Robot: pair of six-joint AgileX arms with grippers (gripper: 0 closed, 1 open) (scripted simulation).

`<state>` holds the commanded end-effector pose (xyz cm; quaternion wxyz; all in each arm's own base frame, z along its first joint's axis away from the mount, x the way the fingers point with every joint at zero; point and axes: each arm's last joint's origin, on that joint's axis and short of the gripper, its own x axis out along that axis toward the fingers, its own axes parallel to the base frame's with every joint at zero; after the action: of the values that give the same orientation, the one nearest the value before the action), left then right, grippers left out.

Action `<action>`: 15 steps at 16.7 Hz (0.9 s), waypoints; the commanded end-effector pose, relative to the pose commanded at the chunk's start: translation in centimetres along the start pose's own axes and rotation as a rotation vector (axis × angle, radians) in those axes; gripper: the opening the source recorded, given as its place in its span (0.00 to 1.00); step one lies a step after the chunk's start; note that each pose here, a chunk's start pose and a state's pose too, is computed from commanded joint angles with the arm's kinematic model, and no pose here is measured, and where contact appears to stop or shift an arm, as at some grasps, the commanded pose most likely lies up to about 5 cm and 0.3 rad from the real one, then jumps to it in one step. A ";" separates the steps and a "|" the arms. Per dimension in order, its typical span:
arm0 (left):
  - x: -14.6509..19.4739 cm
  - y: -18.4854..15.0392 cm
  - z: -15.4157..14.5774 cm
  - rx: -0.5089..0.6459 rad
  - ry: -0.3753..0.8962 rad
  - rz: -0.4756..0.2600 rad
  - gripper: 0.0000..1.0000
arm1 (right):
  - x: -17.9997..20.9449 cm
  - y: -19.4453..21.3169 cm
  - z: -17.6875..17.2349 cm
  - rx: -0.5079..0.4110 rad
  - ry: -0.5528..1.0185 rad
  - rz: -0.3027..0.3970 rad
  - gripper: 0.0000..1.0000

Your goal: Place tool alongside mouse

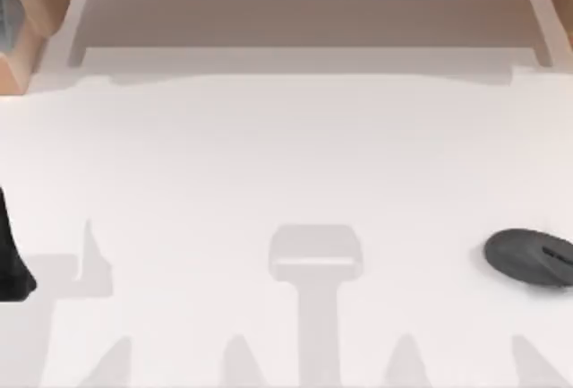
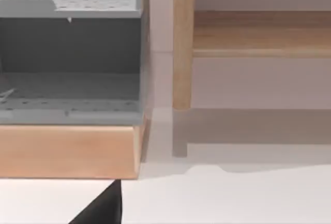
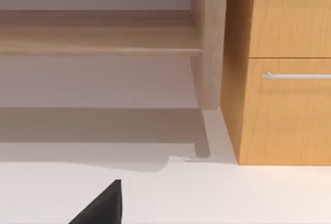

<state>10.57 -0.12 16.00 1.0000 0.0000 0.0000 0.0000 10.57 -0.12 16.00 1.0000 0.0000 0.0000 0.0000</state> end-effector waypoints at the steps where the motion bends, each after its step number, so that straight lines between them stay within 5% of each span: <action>1: 0.0 0.0 0.0 0.000 0.000 0.000 1.00 | 0.0 0.0 0.0 0.000 0.000 0.000 1.00; 8: 0.0 0.0 0.0 0.000 0.000 0.000 1.00 | 0.6 -0.3 4.0 -0.034 0.149 -0.026 1.00; 15: 0.0 0.0 0.0 0.000 0.000 0.000 1.00 | 8.6 -2.1 9.8 -0.093 0.685 -0.069 1.00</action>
<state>10.57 -0.12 16.00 1.0000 0.0000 0.0000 0.0000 19.19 -2.23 25.79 0.9403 -0.0456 0.3356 -0.0339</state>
